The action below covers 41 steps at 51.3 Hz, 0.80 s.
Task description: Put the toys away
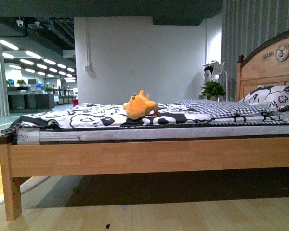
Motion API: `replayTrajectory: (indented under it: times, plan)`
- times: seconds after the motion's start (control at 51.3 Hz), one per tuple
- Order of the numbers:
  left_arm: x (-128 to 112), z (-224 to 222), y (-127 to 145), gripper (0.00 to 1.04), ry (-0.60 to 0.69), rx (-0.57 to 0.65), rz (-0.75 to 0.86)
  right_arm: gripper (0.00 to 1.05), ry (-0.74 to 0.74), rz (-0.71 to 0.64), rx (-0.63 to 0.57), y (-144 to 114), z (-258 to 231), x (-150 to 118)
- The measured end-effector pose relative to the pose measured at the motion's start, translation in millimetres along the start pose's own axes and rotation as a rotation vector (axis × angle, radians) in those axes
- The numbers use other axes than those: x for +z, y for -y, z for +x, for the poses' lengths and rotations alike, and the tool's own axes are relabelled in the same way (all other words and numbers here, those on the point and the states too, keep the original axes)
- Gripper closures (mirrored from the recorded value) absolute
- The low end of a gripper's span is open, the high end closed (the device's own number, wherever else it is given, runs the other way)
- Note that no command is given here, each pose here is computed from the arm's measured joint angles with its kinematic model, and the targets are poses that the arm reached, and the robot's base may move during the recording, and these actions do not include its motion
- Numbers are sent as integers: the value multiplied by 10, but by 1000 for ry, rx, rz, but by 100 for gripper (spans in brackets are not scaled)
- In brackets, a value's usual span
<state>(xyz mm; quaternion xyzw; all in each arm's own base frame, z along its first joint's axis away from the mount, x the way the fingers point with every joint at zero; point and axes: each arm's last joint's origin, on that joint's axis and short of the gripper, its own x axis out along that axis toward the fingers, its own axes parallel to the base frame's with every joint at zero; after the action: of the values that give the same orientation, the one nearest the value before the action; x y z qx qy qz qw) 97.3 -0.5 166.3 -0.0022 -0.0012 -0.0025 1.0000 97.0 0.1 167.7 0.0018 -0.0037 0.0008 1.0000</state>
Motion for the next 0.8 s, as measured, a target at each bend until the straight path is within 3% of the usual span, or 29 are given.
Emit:
replayTrajectory:
  times: [0.799]
  plan:
    - [0, 0, 0, 6, 0, 0, 0, 6, 0, 0, 0, 0, 0, 0]
